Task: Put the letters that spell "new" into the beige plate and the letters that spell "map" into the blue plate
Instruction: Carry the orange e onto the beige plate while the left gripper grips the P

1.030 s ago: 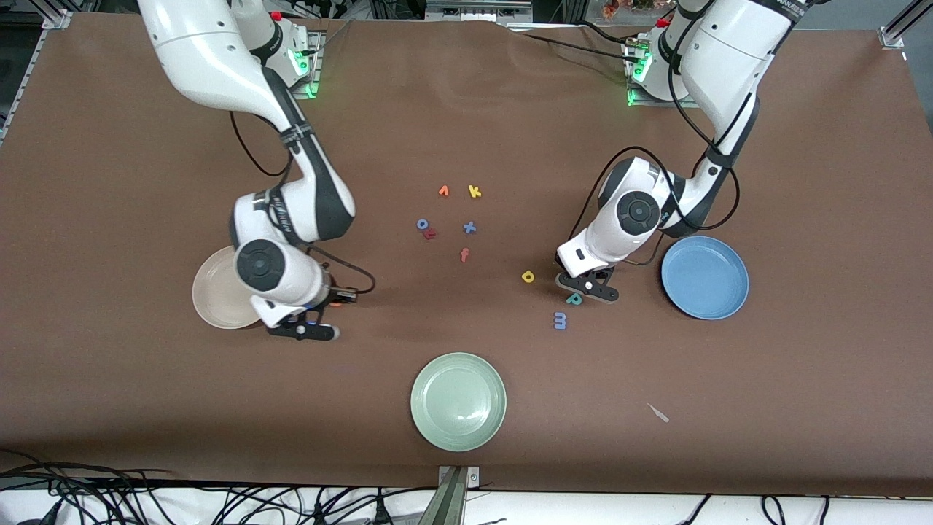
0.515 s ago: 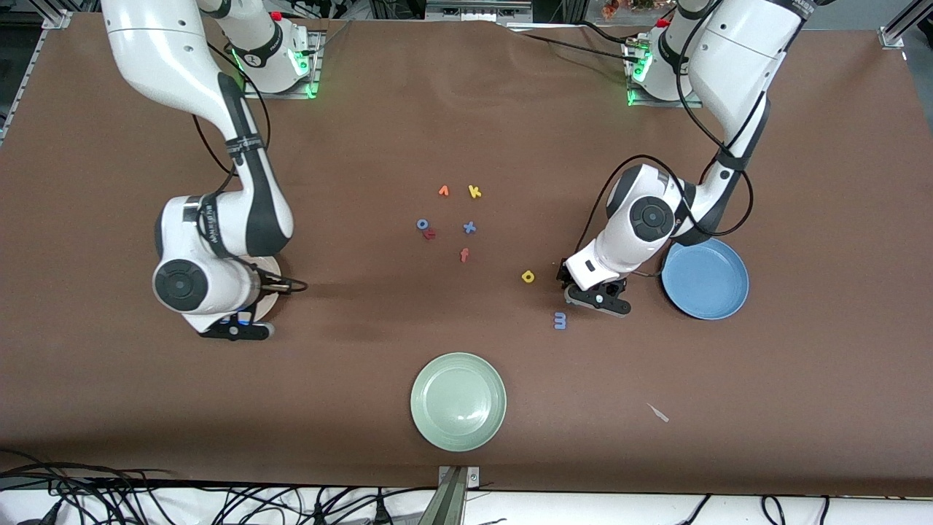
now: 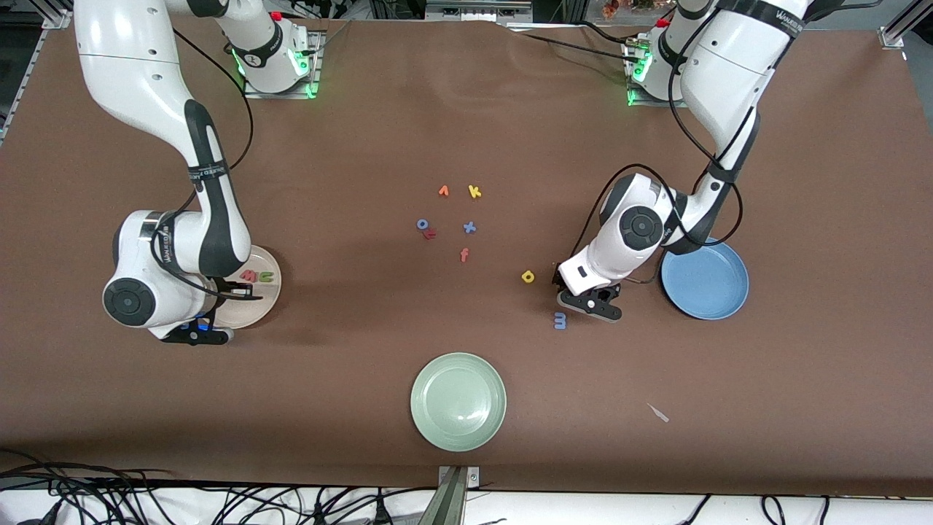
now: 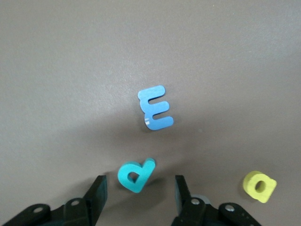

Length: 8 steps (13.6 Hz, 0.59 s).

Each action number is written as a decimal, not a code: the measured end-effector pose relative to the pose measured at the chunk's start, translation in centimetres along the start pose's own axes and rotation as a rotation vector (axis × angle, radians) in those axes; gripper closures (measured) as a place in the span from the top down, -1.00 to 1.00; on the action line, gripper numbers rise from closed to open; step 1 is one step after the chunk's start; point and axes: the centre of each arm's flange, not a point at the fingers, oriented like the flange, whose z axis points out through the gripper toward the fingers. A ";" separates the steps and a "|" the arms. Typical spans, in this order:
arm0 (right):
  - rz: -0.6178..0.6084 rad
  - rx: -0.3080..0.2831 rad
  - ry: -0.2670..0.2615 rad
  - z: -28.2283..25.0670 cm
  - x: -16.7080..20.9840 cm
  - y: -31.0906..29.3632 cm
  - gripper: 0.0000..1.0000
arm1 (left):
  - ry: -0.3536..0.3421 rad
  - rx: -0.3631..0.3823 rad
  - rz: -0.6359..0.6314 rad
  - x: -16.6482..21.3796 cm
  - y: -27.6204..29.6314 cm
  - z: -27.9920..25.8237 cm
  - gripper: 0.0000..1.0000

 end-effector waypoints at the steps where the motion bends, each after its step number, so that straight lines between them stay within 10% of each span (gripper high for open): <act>1: -0.003 0.002 0.006 -0.3 0.0 -0.2 0.31 | 0.001 0.008 0.009 0.1 -0.1 0.1 0.31; 4: -0.025 0.017 0.015 -2.8 -0.7 -1.5 0.98 | -0.005 0.011 0.006 0.1 -0.5 0.7 0.26; 8: -0.079 0.035 0.010 -8.2 -3.4 -4.5 1.00 | -0.001 0.012 0.006 0.3 -0.6 0.6 -0.29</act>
